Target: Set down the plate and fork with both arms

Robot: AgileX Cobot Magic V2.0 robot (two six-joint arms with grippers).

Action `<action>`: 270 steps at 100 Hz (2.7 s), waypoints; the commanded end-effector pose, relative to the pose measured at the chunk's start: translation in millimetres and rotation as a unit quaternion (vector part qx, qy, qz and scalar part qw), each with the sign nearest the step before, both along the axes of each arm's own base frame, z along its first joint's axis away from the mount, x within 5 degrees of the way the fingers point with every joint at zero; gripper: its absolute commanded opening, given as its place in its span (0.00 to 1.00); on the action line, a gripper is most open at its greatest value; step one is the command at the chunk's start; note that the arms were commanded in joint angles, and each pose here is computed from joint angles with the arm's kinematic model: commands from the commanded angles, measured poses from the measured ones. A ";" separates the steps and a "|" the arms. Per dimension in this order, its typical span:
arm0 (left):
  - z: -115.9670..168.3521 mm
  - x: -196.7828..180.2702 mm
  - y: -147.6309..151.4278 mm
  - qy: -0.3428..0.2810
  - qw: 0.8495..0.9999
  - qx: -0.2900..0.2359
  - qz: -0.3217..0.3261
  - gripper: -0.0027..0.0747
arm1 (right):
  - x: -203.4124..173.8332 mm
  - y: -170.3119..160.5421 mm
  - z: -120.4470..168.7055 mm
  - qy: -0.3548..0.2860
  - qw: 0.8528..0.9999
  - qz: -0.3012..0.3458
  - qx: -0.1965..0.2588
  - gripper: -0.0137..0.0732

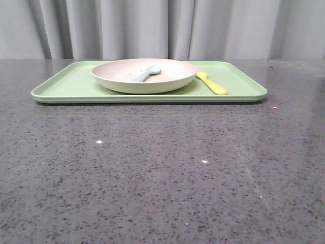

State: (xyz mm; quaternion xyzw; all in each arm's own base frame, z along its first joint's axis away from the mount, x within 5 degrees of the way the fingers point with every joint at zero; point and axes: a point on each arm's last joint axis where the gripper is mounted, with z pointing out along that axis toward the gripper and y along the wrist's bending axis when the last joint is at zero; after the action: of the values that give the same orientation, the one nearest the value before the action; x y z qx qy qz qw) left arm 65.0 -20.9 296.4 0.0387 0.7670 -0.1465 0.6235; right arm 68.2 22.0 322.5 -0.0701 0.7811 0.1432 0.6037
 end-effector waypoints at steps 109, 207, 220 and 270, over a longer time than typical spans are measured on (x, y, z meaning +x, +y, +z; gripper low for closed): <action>-81.7 -11.7 22.6 -0.171 0.973 0.034 0.151 0.01 | 0.2 -0.1 15.4 -0.052 0.999 0.001 0.008 0.08; -81.8 -11.9 23.7 -0.170 0.971 0.037 0.161 0.01 | 0.2 -0.1 15.4 -0.052 0.999 0.001 0.008 0.08; -81.8 -11.9 23.7 -0.170 0.971 0.037 0.161 0.01 | 0.3 -0.1 14.9 -0.051 0.999 0.001 0.007 0.08; -81.8 -11.9 23.7 -0.170 0.971 0.037 0.161 0.01 | 11.1 -1.4 -3.5 -0.101 0.994 -0.031 0.019 0.08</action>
State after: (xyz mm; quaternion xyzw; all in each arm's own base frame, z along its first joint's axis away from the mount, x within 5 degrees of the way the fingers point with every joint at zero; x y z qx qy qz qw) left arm 56.2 2.0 209.9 -0.0311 0.6880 -0.0050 0.7250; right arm 75.7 21.9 307.6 -0.0548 0.7658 0.1362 0.6261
